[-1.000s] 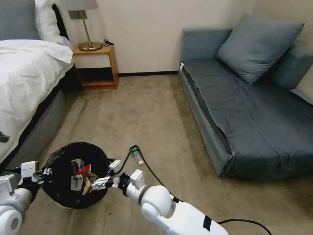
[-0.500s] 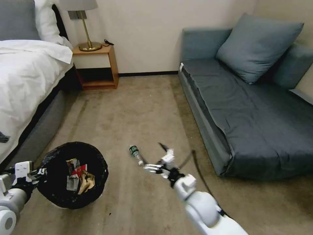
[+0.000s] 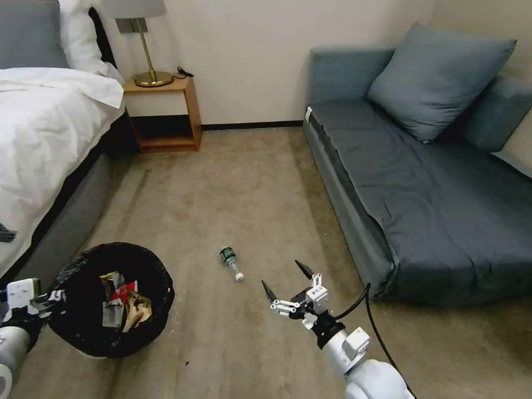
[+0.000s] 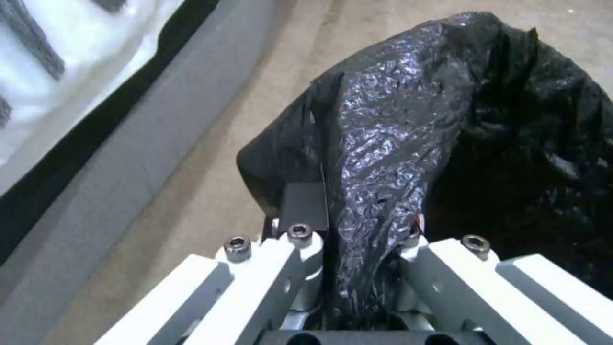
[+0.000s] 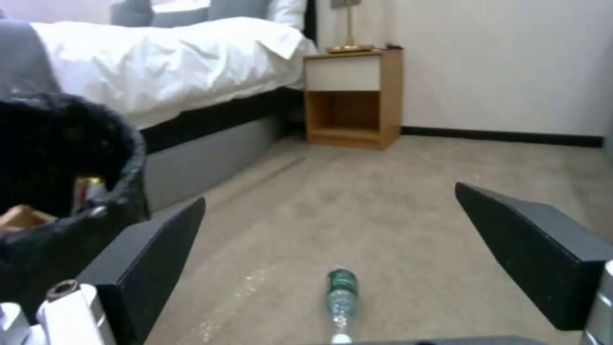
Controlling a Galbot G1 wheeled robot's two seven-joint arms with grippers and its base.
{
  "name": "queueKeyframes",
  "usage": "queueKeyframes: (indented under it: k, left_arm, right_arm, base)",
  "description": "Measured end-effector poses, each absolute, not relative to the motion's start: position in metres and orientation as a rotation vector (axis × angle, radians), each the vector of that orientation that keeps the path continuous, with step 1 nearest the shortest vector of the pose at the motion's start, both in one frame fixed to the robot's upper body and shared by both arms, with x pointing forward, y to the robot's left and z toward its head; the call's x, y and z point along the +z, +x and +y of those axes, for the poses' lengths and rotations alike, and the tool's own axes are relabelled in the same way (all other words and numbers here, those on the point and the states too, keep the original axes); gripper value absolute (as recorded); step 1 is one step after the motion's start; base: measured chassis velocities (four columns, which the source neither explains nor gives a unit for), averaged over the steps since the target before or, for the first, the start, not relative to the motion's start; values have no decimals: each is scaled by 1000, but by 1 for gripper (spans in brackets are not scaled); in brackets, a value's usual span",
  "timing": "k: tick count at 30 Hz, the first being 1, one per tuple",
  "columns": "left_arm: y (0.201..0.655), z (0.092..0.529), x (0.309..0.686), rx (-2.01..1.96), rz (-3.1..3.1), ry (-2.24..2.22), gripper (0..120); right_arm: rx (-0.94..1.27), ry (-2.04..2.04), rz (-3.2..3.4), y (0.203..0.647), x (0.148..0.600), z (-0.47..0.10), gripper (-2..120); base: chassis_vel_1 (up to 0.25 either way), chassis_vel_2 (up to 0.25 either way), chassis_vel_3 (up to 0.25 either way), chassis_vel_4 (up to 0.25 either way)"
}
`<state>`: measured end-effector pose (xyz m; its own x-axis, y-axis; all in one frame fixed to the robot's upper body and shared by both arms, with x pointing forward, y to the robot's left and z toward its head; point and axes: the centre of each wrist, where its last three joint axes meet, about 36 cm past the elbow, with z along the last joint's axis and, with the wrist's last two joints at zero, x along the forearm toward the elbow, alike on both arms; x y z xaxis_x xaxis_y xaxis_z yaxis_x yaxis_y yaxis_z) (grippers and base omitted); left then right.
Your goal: Pick up the trash bin, then pick up the garbage on the floor and place it into the trash bin.
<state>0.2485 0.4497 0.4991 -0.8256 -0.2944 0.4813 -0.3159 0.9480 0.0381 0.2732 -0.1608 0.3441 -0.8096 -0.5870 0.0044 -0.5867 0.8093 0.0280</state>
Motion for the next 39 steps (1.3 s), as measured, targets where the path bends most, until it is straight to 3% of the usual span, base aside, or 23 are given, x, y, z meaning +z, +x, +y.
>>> queueKeyframes:
  k: [39]
  left_arm:
    - [258, 458, 508, 44, -2629, 440, 7]
  right_arm:
    - [87, 1130, -2796, 271, 311, -142, 100]
  base:
    - [-104, 107, 106, -107]
